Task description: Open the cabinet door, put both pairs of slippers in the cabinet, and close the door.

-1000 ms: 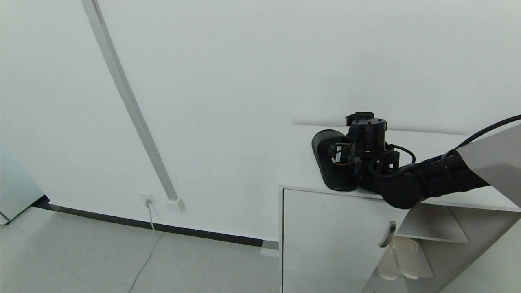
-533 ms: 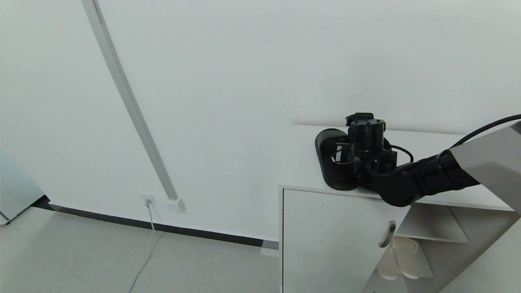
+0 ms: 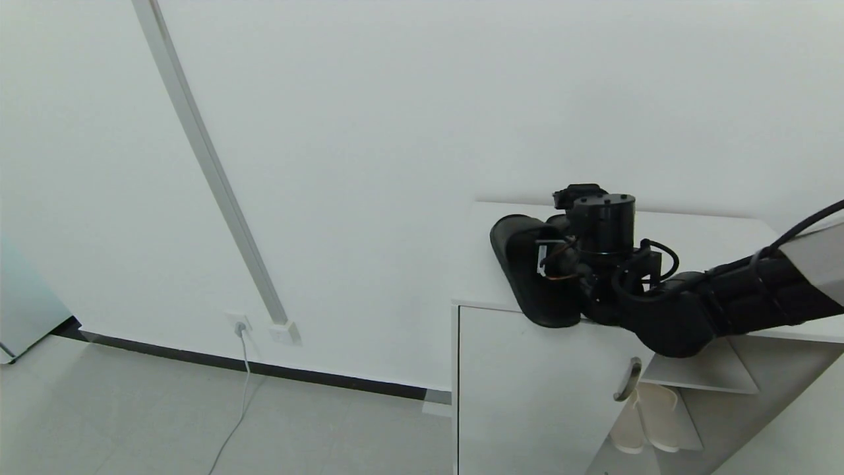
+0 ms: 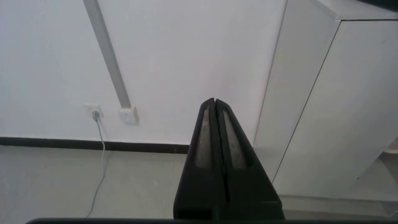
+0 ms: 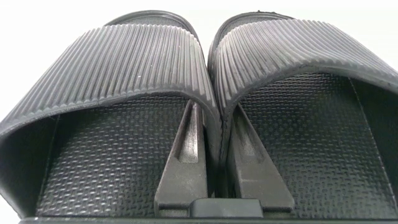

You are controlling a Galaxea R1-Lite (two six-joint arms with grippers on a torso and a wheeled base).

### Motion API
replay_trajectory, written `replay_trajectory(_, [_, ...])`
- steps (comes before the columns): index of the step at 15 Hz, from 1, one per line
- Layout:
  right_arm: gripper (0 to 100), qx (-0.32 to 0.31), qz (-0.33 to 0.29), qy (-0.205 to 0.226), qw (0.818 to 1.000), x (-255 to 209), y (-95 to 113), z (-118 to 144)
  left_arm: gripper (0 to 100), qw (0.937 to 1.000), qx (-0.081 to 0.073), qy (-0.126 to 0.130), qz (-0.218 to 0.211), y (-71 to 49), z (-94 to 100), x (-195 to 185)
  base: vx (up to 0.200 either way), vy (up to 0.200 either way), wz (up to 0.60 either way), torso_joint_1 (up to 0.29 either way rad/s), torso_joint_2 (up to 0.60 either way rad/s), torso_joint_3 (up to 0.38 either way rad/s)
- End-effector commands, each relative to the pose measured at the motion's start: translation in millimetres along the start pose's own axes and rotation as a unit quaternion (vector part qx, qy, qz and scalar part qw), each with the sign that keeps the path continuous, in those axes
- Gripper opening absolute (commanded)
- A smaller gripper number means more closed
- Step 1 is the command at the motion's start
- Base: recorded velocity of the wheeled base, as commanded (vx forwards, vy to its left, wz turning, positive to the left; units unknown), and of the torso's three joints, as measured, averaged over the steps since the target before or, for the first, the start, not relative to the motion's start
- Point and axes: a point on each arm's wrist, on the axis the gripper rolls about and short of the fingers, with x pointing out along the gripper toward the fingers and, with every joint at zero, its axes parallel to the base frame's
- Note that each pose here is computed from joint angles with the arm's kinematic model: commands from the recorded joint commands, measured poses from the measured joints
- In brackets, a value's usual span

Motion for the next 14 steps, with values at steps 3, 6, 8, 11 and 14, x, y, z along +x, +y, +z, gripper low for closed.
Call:
replay_trajectory(3, [0,-0.007,0.145,0.006,0.989,-83.1,-2.8,3.0,0,1.0000,0.000,0.000,0.000,0.0,0.1,-0.1,0.000,0.000,0.00,0.000,0.00,0.000])
replay_trajectory(6, [0,-0.020,0.151,0.007,0.988,-91.1,-7.2,0.7,0,1.0000,0.000,0.001,0.000,0.0,-0.3,0.1,0.000,0.000,0.00,0.000,0.00,0.000])
replay_trajectory(8, [0,-0.023,0.154,0.011,0.988,-92.8,-5.9,-1.7,0,1.0000,0.000,0.001,0.000,0.0,-0.3,0.1,0.000,0.000,0.00,0.000,0.00,0.000])
replay_trajectory(11, [0,-0.024,0.154,0.013,0.988,-93.3,-5.9,-3.0,0,1.0000,0.000,0.000,0.000,0.0,0.1,-0.1,-0.067,0.000,0.00,0.002,0.00,0.001])
replay_trajectory(14, [0,-0.025,0.155,0.014,0.988,-93.3,-5.5,-3.9,0,1.0000,0.000,0.000,0.000,0.0,0.1,-0.1,-0.200,0.000,0.00,0.009,0.00,0.002])
